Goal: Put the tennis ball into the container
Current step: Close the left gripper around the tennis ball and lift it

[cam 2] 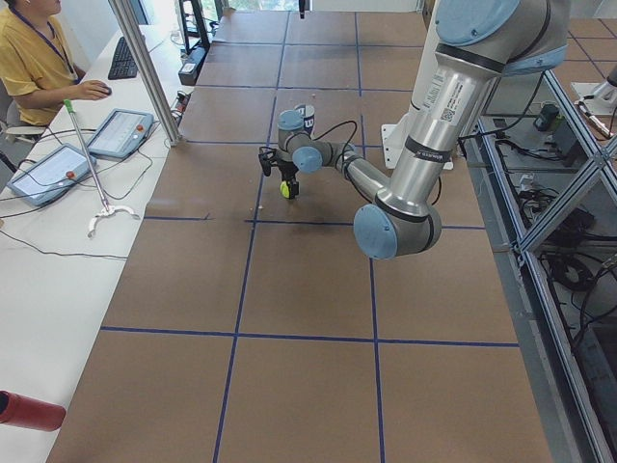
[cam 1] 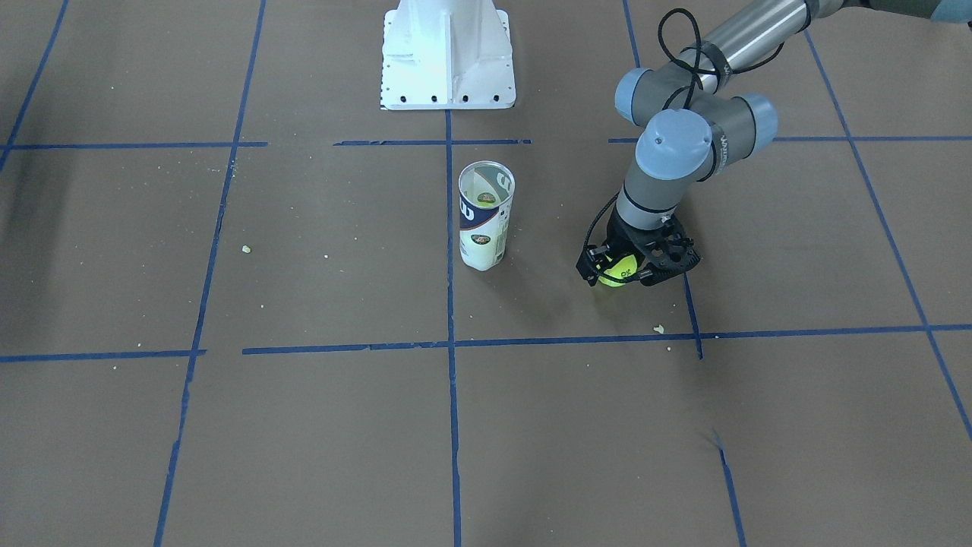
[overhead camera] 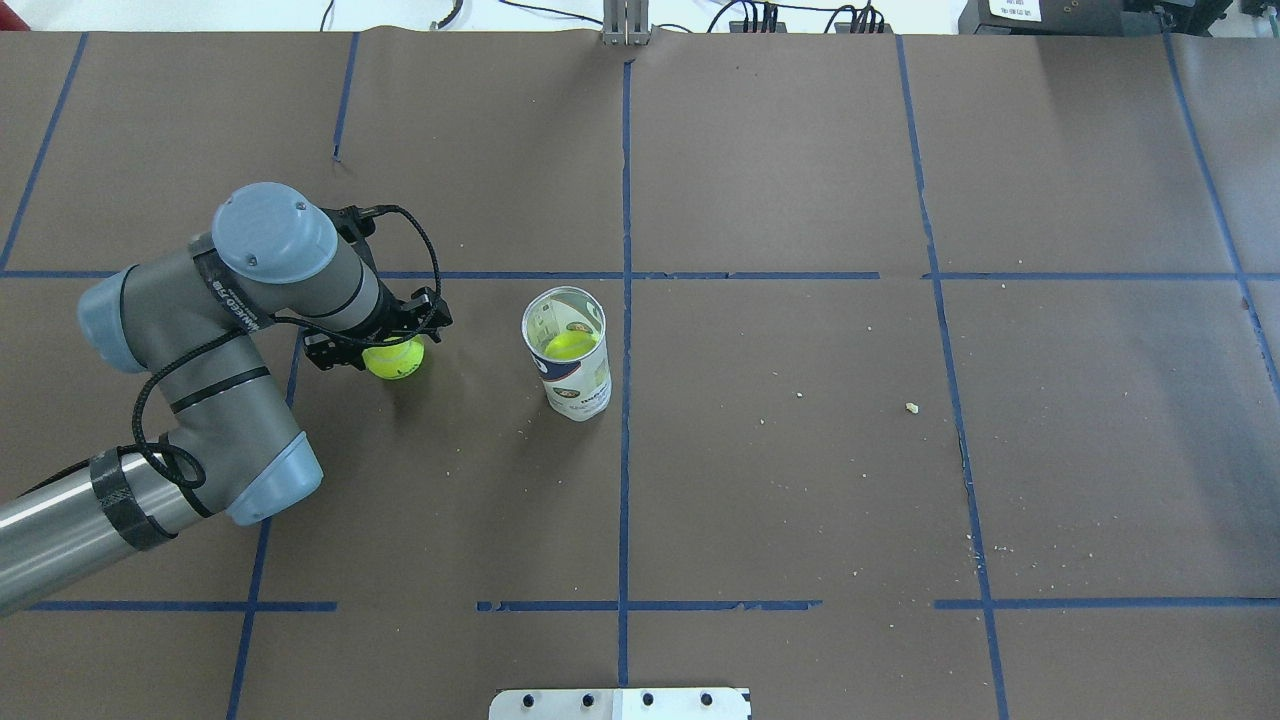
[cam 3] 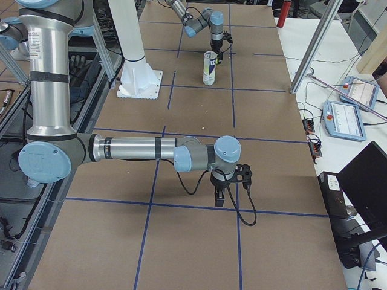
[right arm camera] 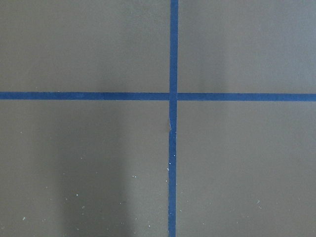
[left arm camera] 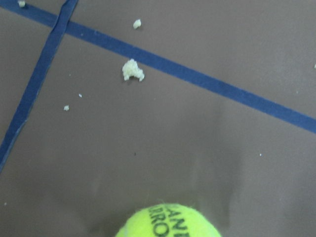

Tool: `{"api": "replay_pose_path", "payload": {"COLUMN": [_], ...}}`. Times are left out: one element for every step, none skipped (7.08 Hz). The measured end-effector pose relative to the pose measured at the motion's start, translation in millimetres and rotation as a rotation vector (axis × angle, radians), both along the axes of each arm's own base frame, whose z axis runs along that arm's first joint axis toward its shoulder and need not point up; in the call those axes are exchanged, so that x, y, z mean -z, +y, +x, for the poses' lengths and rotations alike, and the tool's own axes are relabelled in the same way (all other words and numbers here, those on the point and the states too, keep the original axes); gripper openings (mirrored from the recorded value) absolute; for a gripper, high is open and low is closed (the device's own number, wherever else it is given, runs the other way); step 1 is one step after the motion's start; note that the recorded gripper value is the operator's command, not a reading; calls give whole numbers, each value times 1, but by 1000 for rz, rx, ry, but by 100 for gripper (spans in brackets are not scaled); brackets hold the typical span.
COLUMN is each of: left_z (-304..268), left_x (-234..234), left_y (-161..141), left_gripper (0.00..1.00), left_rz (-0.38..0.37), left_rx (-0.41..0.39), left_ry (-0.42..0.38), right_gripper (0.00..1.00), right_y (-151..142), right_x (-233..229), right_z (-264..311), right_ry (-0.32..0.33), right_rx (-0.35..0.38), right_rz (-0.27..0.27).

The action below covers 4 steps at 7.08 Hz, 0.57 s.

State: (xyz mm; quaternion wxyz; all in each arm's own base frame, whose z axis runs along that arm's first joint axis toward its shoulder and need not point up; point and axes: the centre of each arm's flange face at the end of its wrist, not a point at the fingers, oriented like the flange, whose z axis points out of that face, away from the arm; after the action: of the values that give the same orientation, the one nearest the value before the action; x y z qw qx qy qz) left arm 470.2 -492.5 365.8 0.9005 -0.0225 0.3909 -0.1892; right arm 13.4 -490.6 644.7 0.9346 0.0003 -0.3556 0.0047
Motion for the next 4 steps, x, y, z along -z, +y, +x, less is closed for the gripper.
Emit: {"api": "replay_pose_path", "payload": {"left_z": [0, -2, -11, -36], "left_x": [1, 5, 18, 49], "left_y": [0, 0, -1, 0], "left_gripper": [0, 0, 0, 0], "left_rz": [1, 3, 9, 18], "left_rx": [3, 7, 19, 46], "left_ry": [0, 5, 16, 35], "right_gripper": [100, 100, 100, 100], "right_y": [0, 0, 0, 0], "right_x": [0, 0, 0, 0], "right_z": [0, 0, 0, 0], "right_ry": [0, 0, 0, 0], "right_rx": [0, 0, 0, 0], "right_rz": [0, 0, 0, 0]}}
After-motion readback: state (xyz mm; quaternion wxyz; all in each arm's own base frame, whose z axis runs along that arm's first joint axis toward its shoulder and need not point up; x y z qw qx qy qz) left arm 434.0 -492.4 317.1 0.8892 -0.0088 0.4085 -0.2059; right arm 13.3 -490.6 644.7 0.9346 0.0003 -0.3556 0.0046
